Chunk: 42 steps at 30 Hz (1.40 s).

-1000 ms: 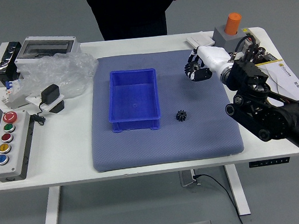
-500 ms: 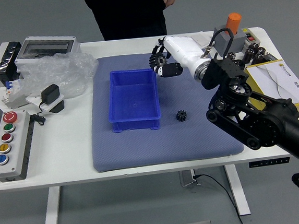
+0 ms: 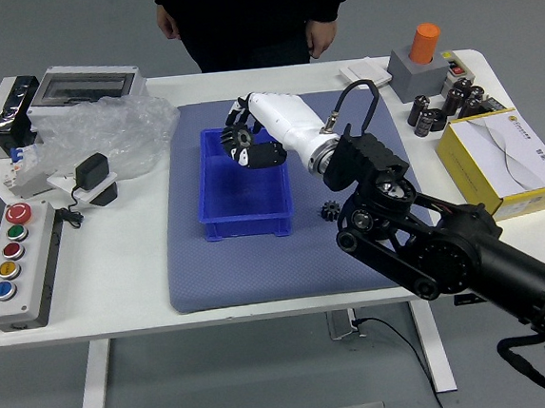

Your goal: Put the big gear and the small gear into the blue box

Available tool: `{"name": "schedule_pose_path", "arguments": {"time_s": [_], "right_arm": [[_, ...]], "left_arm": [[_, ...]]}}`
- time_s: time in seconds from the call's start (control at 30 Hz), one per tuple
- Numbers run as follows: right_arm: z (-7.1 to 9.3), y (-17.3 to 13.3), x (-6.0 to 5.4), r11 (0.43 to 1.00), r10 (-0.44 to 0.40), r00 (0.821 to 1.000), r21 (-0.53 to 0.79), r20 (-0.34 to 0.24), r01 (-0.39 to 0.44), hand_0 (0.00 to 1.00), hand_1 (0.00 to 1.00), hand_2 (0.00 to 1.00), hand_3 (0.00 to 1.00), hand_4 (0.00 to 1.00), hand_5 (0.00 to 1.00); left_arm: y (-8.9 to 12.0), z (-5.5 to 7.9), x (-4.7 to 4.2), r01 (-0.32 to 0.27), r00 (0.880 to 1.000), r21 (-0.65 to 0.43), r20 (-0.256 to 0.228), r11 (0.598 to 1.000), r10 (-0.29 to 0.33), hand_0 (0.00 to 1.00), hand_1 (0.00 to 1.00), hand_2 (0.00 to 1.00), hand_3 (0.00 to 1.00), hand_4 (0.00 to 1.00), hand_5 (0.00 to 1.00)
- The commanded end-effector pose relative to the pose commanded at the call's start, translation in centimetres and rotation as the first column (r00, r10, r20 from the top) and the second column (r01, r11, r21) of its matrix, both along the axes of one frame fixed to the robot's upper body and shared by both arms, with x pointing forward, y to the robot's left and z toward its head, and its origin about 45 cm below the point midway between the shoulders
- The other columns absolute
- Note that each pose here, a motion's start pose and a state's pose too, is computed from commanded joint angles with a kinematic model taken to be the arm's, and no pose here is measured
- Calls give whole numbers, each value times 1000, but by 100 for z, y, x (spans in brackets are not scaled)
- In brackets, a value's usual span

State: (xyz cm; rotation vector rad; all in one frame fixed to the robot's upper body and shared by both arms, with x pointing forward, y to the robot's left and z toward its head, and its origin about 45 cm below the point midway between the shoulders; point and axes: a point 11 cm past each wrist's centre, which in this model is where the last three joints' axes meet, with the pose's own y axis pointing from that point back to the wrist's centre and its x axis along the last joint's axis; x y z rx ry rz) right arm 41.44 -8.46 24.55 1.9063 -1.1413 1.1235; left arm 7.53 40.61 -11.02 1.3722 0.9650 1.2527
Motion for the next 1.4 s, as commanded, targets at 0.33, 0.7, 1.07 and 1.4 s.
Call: {"name": "schedule_pose_path", "arguments": {"time_s": [0.33, 0.7, 1.07, 1.4], "right_arm": [[-167, 12, -18, 1000, -12, 995, -14, -99, 11, 674, 618, 681, 744, 697, 283], [-161, -47, 13, 1000, -25, 992, -7, -126, 25, 763, 705, 848, 935, 856, 354], [-59, -320, 58, 998, -65, 992, -14, -106, 63, 758, 698, 822, 871, 870, 368], [-127, -761, 60, 988, -129, 984, -96, -125, 117, 742, 684, 799, 821, 857, 363]], "left_arm": [[-5, -3, -11, 8, 1000, -3, -5, 1000, -8, 724, 675, 678, 685, 429, 21], [-10, -4, -12, 9, 1000, -4, -6, 1000, -9, 724, 675, 679, 688, 429, 17], [-5, -2, -2, 2, 1000, -2, 0, 1000, -2, 724, 675, 679, 686, 427, 16], [36, 15, 21, -6, 1000, 6, 9, 1000, 6, 724, 675, 679, 685, 427, 18]]}}
